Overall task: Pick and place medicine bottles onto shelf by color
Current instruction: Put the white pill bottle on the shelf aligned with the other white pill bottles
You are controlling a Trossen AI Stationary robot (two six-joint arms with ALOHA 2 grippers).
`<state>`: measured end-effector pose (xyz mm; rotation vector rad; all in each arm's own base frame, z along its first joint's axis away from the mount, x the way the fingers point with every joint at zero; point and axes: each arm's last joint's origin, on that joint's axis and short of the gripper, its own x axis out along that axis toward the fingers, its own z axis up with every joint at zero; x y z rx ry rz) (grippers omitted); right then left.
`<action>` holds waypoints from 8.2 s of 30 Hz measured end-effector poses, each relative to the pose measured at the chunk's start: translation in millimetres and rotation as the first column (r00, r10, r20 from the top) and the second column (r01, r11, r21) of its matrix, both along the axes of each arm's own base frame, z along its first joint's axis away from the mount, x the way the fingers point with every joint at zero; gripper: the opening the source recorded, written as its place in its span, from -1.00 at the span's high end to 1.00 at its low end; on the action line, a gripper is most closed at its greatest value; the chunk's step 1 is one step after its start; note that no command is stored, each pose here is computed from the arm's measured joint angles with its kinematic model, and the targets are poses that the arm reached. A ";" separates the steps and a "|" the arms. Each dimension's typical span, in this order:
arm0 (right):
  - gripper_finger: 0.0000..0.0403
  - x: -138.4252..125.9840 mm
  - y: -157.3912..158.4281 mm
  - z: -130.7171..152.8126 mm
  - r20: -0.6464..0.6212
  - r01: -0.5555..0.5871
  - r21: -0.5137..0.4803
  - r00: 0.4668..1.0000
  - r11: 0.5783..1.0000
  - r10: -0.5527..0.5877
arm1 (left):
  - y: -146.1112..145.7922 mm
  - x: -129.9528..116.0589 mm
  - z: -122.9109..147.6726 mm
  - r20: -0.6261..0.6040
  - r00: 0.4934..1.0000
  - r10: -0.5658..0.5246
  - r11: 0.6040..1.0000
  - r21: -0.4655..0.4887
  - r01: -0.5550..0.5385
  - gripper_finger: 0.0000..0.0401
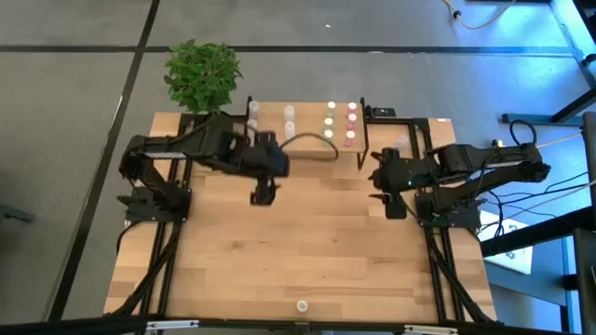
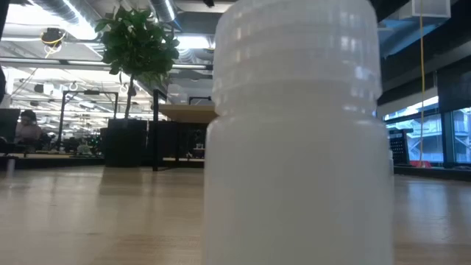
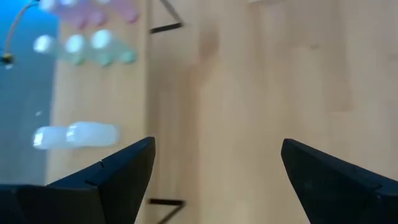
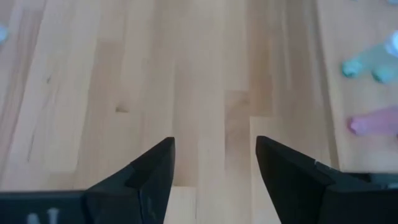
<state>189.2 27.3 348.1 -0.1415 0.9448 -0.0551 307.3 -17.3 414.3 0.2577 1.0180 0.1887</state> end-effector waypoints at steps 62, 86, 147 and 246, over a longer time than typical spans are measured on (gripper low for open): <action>-0.13 11.9 64.0 -5.1 0.069 -0.546 0.148 0.838 0.825 0.542 | -264.1 66.6 -190.0 0.131 0.988 -0.078 0.923 -0.365 0.121 -0.71; -0.13 12.1 64.0 -4.7 0.075 -0.549 0.146 0.835 0.823 0.544 | -271.9 75.2 -246.9 0.034 0.998 -0.051 0.949 -0.310 0.059 -0.71; -0.13 12.1 64.0 -4.7 0.074 -0.549 0.146 0.836 0.823 0.544 | -277.6 76.7 -244.6 0.090 0.996 0.001 0.934 -0.355 0.032 -0.12; -0.13 13.0 33.0 17.2 0.352 0.208 -0.249 0.929 0.946 -0.111 | 52.4 71.3 -25.5 -0.024 0.914 0.405 0.914 0.003 -0.405 0.39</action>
